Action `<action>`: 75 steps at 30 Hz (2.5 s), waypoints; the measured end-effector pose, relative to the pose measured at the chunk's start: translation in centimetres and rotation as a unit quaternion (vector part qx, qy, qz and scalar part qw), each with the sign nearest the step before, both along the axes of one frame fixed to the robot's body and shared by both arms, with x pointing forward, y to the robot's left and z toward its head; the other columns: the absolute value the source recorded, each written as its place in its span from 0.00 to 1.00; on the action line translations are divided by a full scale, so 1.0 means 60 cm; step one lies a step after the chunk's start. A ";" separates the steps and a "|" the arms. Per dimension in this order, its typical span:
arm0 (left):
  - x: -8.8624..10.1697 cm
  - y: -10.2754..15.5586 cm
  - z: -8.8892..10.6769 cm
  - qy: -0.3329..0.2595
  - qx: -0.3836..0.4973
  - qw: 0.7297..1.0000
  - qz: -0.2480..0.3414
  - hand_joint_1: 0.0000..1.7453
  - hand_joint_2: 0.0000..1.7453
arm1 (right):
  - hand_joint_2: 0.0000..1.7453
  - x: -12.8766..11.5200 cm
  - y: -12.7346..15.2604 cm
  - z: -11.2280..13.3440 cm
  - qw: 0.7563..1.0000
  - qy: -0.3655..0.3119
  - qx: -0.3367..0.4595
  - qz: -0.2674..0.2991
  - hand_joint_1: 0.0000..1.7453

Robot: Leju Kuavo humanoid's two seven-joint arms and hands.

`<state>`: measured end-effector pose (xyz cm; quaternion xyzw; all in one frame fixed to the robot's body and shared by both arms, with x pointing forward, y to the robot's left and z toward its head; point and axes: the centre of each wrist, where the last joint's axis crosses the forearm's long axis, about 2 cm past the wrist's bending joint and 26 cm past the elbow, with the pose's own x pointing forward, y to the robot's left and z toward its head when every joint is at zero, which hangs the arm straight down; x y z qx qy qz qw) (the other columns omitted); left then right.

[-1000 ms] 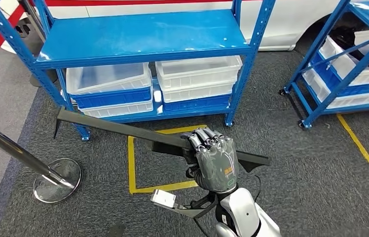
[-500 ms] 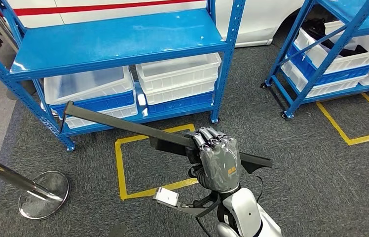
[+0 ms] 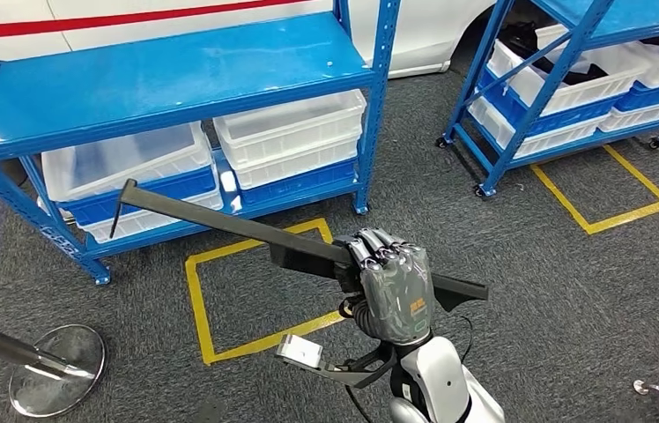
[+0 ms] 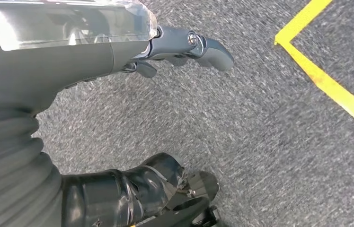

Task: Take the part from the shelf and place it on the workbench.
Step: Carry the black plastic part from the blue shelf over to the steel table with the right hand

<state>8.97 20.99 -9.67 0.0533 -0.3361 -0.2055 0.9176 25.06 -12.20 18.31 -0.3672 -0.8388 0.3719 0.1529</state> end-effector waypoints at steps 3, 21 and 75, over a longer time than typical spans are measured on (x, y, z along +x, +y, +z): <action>0.000 0.000 0.000 0.000 0.000 1.000 0.000 0.00 1.00 | 1.00 0.000 0.000 0.000 1.000 0.000 0.001 0.000 1.00; 0.002 0.000 0.000 -0.001 -0.002 1.000 -0.001 0.00 1.00 | 1.00 0.000 -0.001 0.000 1.000 0.003 0.007 0.003 1.00; -0.007 0.007 -0.002 0.004 0.005 1.000 0.002 0.00 1.00 | 1.00 -0.015 0.001 -0.008 0.999 0.017 0.030 0.017 1.00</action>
